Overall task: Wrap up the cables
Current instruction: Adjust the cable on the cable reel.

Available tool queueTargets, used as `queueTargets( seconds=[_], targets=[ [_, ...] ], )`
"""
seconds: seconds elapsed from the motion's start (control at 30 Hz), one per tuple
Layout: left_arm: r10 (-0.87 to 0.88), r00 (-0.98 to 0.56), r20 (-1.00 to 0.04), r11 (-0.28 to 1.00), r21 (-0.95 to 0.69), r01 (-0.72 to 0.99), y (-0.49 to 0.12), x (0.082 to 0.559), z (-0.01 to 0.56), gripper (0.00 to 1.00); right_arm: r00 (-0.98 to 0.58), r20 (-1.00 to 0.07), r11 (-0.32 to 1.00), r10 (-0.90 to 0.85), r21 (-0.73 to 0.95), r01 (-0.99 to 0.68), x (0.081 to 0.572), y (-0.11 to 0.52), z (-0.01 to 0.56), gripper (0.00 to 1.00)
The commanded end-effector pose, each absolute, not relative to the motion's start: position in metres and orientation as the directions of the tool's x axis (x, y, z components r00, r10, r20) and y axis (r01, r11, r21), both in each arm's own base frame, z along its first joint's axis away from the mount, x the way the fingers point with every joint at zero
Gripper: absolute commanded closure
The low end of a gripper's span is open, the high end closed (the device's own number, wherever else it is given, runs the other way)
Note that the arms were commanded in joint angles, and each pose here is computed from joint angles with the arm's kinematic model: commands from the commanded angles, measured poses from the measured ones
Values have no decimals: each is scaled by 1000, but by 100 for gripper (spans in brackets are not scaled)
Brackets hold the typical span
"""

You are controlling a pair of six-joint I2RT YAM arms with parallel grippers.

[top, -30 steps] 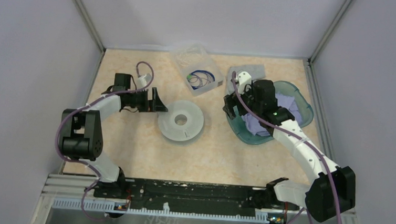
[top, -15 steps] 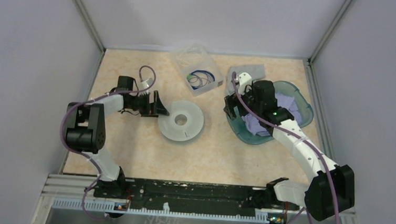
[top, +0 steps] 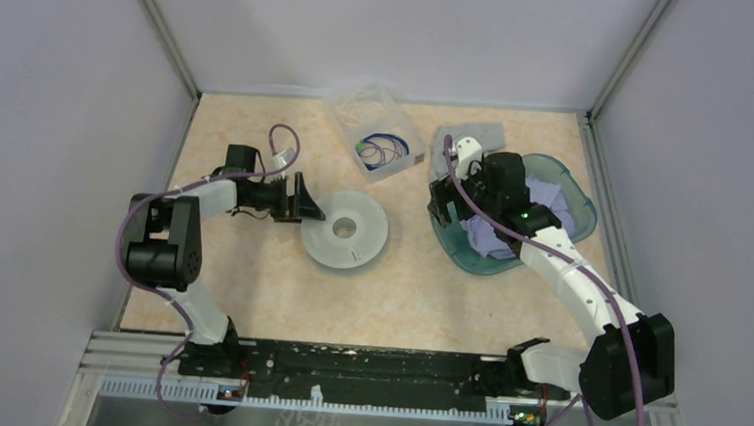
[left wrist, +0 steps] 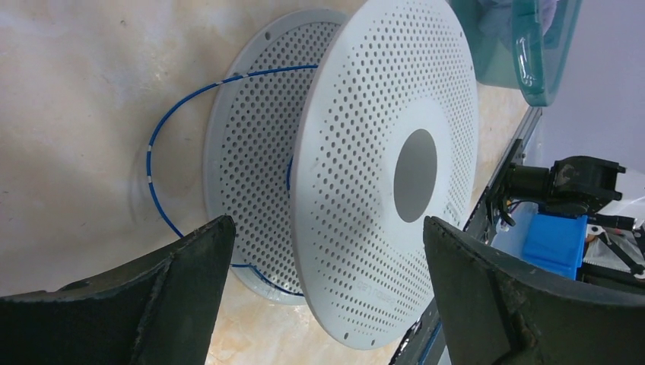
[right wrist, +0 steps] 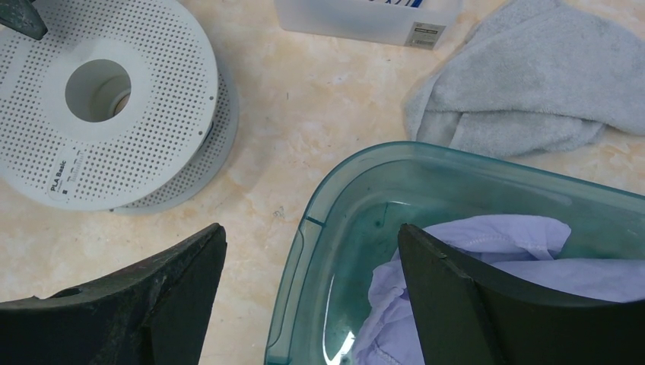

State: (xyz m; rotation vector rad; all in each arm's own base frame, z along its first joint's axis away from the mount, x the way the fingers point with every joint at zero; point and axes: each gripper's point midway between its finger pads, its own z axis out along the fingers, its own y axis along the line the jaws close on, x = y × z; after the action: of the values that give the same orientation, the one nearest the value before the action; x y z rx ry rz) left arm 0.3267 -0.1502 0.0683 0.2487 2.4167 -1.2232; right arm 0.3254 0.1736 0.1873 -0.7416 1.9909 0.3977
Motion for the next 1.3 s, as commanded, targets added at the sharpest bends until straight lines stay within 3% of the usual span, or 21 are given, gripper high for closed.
queueTargets(
  seconds=[0.0,0.17,0.27,0.5,0.83,1.27],
  targets=[
    [-2,-875,-485,538,-738,408,-160,327,80,2,-334,-888,763,-315,-27,-646,333,175,197,17],
    [29,-877,-479,517,-744,424,-165,323,81,3,-337,-888,764,-313,-25,-645,333,174,196,17],
    [39,-841,-539,539,-697,472,-162,328,89,1,-336,-888,764,-313,-25,-644,334,174,196,17],
    [31,-743,-668,713,-507,485,-137,352,99,0,-335,-889,763,-311,-23,-645,333,174,197,17],
    [7,-858,-513,690,-619,375,-143,347,74,0,-335,-891,765,-307,-22,-643,333,172,197,17],
    [25,-883,-469,641,-670,374,-154,338,68,2,-342,-889,771,-305,-19,-637,335,169,194,17]
  ],
)
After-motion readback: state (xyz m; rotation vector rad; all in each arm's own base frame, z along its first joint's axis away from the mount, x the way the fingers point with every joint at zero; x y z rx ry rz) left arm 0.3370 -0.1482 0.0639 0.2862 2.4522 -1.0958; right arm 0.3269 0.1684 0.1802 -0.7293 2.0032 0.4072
